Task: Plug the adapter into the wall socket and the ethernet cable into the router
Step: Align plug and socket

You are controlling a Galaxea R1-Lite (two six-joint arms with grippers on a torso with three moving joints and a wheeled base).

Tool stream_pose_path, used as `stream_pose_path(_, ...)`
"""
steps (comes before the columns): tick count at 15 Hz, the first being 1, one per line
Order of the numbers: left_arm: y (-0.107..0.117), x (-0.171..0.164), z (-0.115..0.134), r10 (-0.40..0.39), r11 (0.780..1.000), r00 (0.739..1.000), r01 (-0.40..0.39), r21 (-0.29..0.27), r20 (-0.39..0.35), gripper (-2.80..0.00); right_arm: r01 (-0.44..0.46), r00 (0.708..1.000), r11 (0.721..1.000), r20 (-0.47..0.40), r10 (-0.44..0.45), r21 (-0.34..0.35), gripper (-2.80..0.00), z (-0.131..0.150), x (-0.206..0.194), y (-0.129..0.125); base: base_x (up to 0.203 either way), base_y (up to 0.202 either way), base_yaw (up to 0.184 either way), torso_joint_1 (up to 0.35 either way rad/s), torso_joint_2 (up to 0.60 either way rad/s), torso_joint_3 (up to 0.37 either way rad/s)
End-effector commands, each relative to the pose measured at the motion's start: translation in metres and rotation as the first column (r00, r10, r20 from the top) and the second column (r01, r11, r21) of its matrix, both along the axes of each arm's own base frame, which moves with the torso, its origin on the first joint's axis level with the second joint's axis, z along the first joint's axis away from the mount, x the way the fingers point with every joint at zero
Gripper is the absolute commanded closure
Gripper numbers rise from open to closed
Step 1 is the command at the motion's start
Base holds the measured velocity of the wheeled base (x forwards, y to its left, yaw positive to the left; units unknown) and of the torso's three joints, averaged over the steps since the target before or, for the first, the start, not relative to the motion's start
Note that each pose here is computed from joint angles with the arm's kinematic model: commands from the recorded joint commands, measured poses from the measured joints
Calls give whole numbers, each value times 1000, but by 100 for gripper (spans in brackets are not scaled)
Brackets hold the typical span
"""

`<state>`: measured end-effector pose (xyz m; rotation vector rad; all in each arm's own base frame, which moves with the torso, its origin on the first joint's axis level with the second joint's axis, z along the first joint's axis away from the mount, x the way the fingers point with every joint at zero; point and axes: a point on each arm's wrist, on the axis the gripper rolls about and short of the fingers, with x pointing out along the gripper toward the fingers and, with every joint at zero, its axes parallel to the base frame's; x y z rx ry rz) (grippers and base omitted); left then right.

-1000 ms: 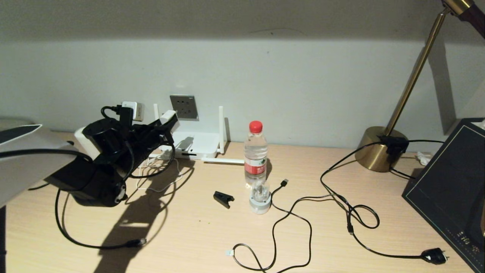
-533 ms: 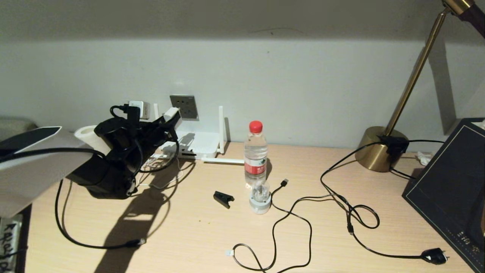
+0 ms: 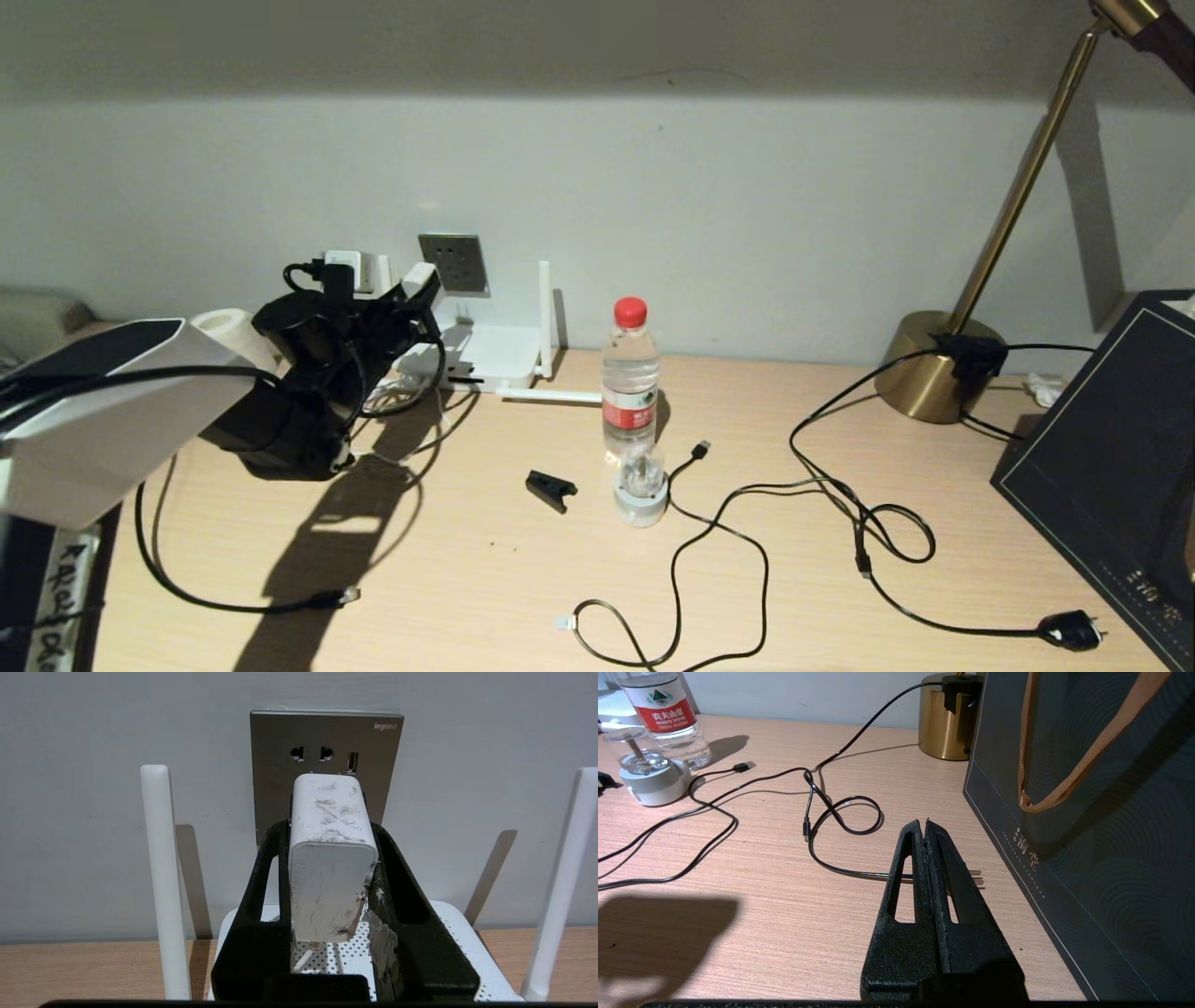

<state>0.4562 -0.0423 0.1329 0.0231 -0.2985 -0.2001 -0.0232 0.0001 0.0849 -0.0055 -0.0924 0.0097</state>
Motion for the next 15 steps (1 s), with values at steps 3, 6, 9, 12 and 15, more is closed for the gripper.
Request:
stream_pose_path(3,-2,9,-6,-2,1000,1000,2,-1,9,0,-1,999,1000,-36,1,-1,0,-10,3,0,0,0,0,0,0,0)
stream_pose_path(6,-4,13,-8,-6,1000,1000,6,-1,11,0,-1,999,1000,-36,1,-1,0,-10,3,0,0,0,0,0,0,0)
stream_pose_path(9,-4,19,-7,-3,1000,1000,3,-3,22,0,-1,999,1000,-36,1,-1,0,-10,3,0,0,0,0,0,0,0)
stream_pose_path(12,-7,20,-8,-9,1000,1000,10,-5,22,0,-1,999,1000,-36,1,-1,0,-10,3,0,0,0,0,0,0,0)
stream_pose_path(15,-9,19,-4,4,1000,1000,-3,-11,29,0,-1,999,1000,-36,1,-1,0,-10,3,0,0,0,0,0,0,0)
